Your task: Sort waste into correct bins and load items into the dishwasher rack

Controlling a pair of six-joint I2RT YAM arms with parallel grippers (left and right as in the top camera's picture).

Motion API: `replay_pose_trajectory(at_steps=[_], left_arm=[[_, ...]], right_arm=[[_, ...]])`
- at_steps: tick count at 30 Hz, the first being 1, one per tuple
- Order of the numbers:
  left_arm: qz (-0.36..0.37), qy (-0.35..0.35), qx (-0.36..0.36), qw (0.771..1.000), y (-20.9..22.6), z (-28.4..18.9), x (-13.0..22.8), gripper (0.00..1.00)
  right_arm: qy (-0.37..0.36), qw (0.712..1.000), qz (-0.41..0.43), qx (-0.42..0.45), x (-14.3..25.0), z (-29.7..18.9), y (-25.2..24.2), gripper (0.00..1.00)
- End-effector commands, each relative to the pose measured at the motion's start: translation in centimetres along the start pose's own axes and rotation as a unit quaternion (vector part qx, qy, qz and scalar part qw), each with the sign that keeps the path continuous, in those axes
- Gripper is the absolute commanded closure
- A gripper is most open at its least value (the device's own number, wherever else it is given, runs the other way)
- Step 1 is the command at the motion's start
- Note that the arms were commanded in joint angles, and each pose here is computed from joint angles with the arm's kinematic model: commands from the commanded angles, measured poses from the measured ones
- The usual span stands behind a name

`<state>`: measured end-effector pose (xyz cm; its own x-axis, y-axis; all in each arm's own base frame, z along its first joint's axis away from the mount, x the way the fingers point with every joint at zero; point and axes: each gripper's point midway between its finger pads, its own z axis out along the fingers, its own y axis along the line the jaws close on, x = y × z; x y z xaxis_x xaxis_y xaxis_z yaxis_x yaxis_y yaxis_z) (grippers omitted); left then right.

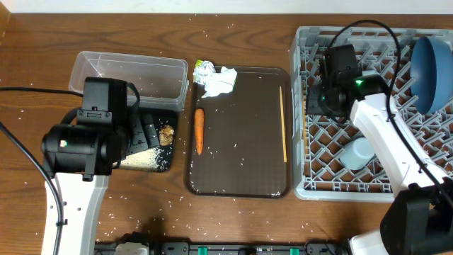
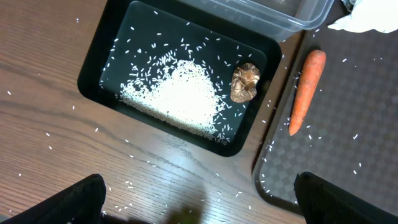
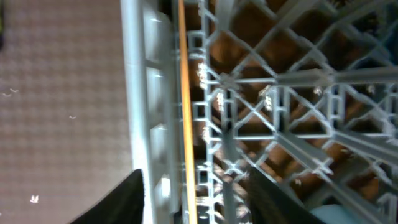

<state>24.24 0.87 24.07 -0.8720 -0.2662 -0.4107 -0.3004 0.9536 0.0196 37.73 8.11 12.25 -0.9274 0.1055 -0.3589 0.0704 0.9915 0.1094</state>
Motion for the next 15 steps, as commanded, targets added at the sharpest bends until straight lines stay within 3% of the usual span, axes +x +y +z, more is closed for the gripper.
replay_pose_trajectory(at_steps=[1,8,15], left_arm=[[0.004,-0.002,-0.009,1.0,0.3,0.0,-0.2,0.02],[0.004,-0.002,-0.009,1.0,0.3,0.0,-0.2,0.02],[0.004,-0.002,-0.009,1.0,0.3,0.0,-0.2,0.02]], right_arm=[[-0.016,0.997,-0.033,-0.068,0.3,-1.9,4.3,0.46],[-0.008,0.996,-0.063,-0.065,3.8,-2.0,10.6,0.41],[-0.023,0.996,-0.008,0.087,5.6,2.0,9.2,0.4]])
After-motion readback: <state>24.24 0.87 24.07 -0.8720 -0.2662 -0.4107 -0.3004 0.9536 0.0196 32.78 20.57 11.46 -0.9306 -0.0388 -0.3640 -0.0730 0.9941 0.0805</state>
